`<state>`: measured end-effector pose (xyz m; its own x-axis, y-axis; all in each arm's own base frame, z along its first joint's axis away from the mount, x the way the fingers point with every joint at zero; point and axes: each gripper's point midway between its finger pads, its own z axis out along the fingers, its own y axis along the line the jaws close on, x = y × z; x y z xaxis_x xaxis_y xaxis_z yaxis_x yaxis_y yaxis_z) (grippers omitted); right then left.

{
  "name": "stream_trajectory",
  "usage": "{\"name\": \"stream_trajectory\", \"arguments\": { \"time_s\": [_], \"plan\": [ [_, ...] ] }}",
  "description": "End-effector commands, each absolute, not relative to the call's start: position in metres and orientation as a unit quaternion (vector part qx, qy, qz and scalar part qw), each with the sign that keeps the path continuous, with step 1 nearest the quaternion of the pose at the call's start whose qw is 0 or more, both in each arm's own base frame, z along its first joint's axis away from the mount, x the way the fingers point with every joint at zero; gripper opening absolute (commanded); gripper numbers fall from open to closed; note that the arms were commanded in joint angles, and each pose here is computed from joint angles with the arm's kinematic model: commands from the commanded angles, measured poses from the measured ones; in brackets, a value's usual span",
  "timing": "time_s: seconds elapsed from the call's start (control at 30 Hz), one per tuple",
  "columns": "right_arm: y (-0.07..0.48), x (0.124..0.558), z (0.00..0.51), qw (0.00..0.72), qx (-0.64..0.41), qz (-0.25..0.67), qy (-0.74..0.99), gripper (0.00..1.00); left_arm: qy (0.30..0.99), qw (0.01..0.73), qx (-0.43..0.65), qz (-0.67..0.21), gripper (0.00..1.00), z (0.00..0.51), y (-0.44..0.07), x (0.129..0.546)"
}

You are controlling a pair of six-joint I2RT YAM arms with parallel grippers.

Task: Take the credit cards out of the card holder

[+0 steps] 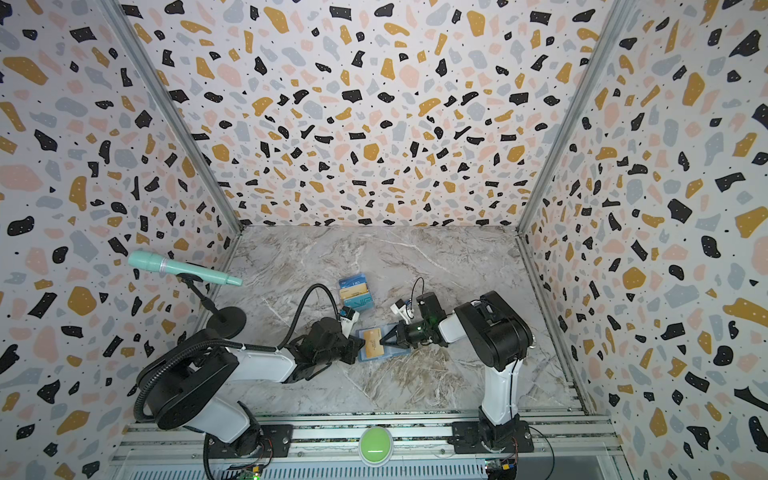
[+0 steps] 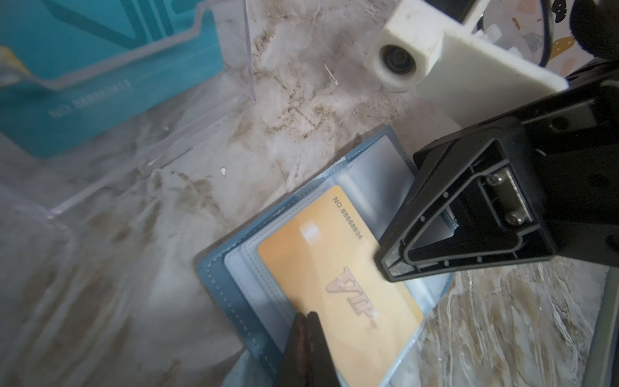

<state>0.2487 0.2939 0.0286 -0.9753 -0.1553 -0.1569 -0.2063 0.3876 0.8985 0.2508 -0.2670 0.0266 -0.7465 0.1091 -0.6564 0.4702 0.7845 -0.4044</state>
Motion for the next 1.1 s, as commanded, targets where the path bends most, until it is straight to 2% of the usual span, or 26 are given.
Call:
{"name": "stream_trajectory", "arguments": {
  "time_s": [0.0,0.57,0.9,1.07],
  "plan": [
    [0.287,0.258,0.03,0.047,-0.107,0.511,0.852,0.0,0.916,0.277,0.169,-0.238,0.04,-0.004,-0.245,0.235],
    [0.287,0.263,0.033,0.047,-0.129,0.493,0.859,0.0,0.916,0.275,0.171,-0.238,0.04,-0.006,-0.246,0.236],
    [0.297,0.253,0.044,0.027,-0.141,0.556,0.819,0.11,0.916,0.275,0.171,-0.237,0.04,-0.005,-0.246,0.236],
    [0.302,0.251,0.044,0.018,-0.15,0.564,0.812,0.29,0.915,0.277,0.172,-0.236,0.04,-0.004,-0.247,0.237]
  ]
}}
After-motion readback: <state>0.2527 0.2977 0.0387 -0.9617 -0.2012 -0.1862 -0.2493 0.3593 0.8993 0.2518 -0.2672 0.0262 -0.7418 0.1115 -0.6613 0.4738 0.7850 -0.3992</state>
